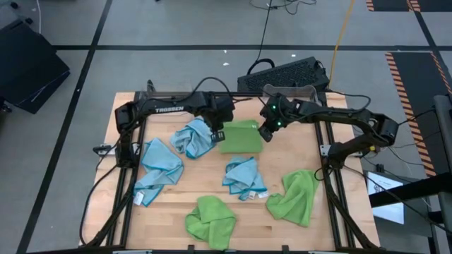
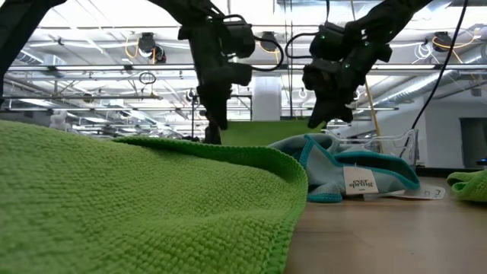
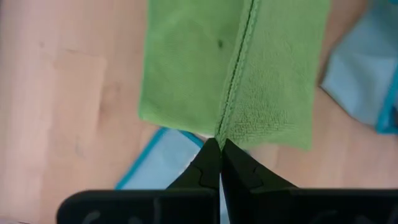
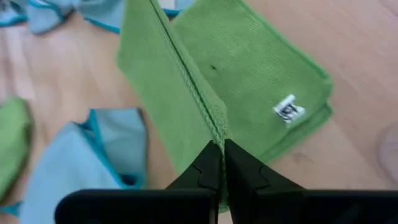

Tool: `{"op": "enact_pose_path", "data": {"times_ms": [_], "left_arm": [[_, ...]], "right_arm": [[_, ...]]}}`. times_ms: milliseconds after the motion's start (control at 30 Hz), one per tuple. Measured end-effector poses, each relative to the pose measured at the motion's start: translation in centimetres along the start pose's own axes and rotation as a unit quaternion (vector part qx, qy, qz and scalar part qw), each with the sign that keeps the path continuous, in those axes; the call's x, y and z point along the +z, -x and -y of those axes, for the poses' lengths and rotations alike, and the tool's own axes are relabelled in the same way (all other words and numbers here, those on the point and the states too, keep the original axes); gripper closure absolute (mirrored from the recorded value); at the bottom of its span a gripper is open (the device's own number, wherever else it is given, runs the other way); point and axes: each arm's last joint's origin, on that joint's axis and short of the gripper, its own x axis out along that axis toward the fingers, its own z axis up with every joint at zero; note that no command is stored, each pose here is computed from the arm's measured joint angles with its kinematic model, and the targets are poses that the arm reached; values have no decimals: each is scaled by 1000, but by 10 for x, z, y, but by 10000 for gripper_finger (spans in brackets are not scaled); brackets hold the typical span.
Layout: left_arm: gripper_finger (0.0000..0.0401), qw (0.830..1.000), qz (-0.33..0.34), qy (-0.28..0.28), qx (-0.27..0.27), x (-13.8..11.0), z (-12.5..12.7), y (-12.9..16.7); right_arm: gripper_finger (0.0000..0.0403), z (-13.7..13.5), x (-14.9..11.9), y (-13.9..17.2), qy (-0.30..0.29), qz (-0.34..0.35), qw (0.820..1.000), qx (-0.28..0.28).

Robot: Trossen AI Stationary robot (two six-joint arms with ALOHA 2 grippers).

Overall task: Sort microfiber towel by color & place in baskets
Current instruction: Fold the top green towel

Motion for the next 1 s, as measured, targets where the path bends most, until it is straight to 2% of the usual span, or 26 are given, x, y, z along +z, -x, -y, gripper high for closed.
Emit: {"op": "enact_pose_path", "data": {"times_ms": [200, 600, 867, 1000], "left_arm": [[399, 1000, 9, 4, 11, 0, -12, 0], [398, 1000, 8, -2, 5, -5, -13, -12], [398, 999, 27, 5, 18, -3, -21, -11], [396, 1000, 24, -4, 20, -4, -23, -11]], "right_arm": [[397, 4, 5, -2, 15, 26, 999, -30], [397, 8, 7, -1, 53, 34, 997, -33], [397, 16, -2, -22, 49, 8, 998, -37], [397, 16, 1, -22, 55, 22, 998, -37]]}}
